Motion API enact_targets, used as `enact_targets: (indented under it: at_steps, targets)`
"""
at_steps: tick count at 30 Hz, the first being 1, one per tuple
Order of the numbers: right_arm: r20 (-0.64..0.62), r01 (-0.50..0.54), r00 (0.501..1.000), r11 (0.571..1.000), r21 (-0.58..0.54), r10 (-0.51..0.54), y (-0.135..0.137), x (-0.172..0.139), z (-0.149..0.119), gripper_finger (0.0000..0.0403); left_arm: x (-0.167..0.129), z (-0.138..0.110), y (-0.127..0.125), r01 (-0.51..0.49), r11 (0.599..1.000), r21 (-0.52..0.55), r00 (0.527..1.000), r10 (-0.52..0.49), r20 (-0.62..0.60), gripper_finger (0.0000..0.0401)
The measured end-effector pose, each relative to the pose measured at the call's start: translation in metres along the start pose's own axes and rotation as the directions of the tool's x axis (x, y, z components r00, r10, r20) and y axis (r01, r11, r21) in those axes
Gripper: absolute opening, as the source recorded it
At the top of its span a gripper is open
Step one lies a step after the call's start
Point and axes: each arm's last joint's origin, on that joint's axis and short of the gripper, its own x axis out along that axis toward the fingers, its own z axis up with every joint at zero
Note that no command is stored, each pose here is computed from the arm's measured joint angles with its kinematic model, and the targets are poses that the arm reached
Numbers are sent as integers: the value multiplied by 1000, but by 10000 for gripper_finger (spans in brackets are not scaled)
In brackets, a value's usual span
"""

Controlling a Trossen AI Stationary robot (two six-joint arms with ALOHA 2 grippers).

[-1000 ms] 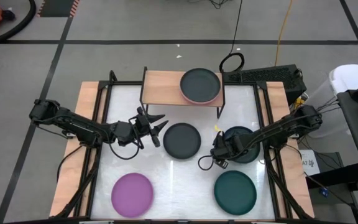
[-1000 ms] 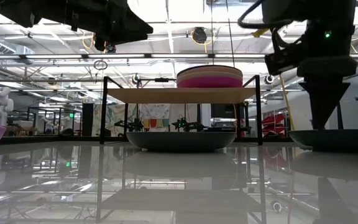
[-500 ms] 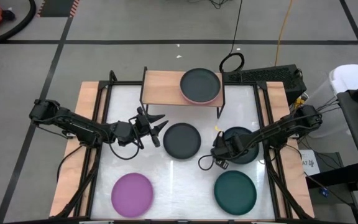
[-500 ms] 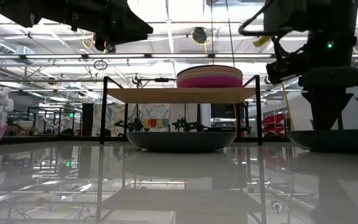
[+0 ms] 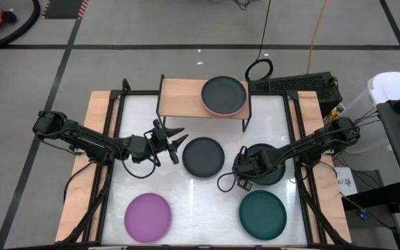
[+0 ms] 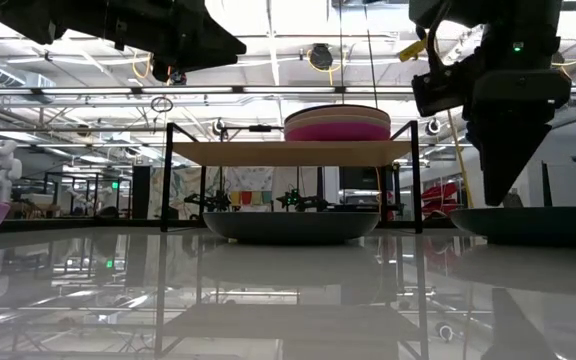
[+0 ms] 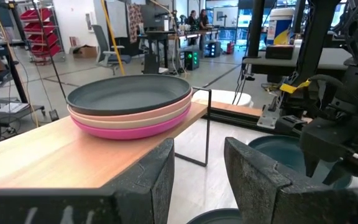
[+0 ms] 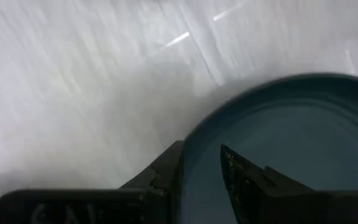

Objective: Place and stack plates onto a shelf
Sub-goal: Put the top dark green plate on the shelf

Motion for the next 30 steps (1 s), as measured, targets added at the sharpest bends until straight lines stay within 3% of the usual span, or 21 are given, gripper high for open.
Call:
enact_targets:
  at_steps: [19,30]
  targets:
    - [4,-10,1000,1000,-2,10,-4,16,-8,87,0,0,0,0,1000,-2,1000,0,0,147]
    - [11,10,1000,994,-108,-9,-6,19,-10,7,0,0,0,0,1000,-5,1000,0,0,147]
